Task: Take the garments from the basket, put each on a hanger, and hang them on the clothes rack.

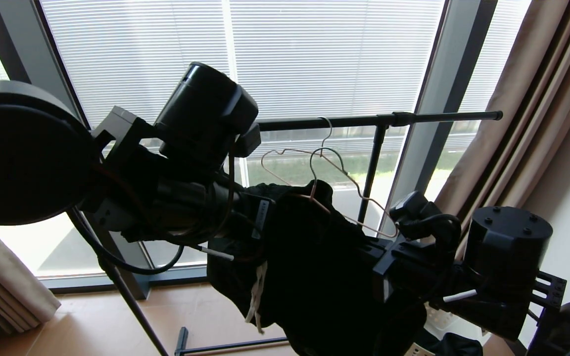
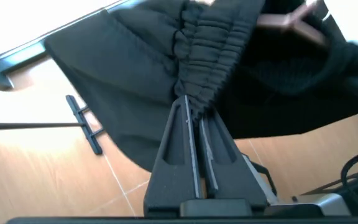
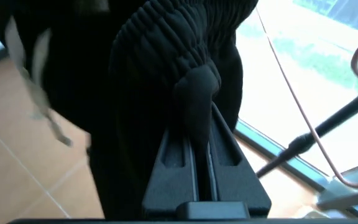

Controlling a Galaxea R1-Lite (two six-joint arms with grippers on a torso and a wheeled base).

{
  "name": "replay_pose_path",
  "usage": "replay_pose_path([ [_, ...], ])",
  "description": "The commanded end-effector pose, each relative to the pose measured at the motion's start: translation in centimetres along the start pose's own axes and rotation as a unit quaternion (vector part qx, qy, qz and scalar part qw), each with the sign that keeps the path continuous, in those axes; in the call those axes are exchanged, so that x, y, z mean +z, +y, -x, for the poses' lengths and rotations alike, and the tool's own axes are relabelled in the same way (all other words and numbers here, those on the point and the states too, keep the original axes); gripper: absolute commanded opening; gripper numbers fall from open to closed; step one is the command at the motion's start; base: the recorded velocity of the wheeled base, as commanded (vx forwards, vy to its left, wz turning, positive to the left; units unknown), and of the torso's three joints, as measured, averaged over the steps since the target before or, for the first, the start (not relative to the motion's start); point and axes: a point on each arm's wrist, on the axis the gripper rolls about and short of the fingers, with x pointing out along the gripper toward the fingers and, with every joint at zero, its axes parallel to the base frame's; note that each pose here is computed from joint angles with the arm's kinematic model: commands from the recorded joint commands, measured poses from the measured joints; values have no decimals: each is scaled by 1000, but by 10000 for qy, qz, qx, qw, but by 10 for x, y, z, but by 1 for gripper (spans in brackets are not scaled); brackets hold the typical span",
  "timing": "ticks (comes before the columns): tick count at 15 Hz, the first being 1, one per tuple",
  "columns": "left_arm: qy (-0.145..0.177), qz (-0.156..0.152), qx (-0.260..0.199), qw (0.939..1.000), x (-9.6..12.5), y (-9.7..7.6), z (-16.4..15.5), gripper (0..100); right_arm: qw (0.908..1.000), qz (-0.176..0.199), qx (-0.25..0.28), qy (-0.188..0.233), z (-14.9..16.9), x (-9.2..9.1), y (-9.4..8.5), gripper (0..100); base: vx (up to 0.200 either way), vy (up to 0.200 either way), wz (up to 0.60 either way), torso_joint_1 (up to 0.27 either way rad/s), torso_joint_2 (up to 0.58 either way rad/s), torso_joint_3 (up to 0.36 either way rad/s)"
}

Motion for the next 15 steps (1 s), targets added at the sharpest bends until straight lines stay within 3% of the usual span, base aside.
replay_pose_path([
  [1, 28, -101, 8, 9999, -10, 1, -6, 0, 10000, -68, 72, 15, -3, -6, 0, 0, 0, 0, 0, 0, 0, 0],
  [7, -53, -178, -110, 9998, -15, -1, -14, 0, 9973, -266, 662, -164, 4, -6, 3, 0, 0, 0, 0, 0, 0, 0],
  [10, 1, -238, -229, 9995, -17, -3, -15, 0, 9964, -282, 718, -350, 3, -6, 3, 0, 0, 0, 0, 0, 0, 0],
  [13, 66, -366, -401, 9985, -21, -8, -14, 0, 9931, -615, 781, -623, 2, -1, 3, 0, 0, 0, 0, 0, 0, 0],
  [15, 12, -342, -493, 9982, -19, -9, -15, 0, 9911, -624, 926, -724, 5, -1, 4, 0, 0, 0, 0, 0, 0, 0],
])
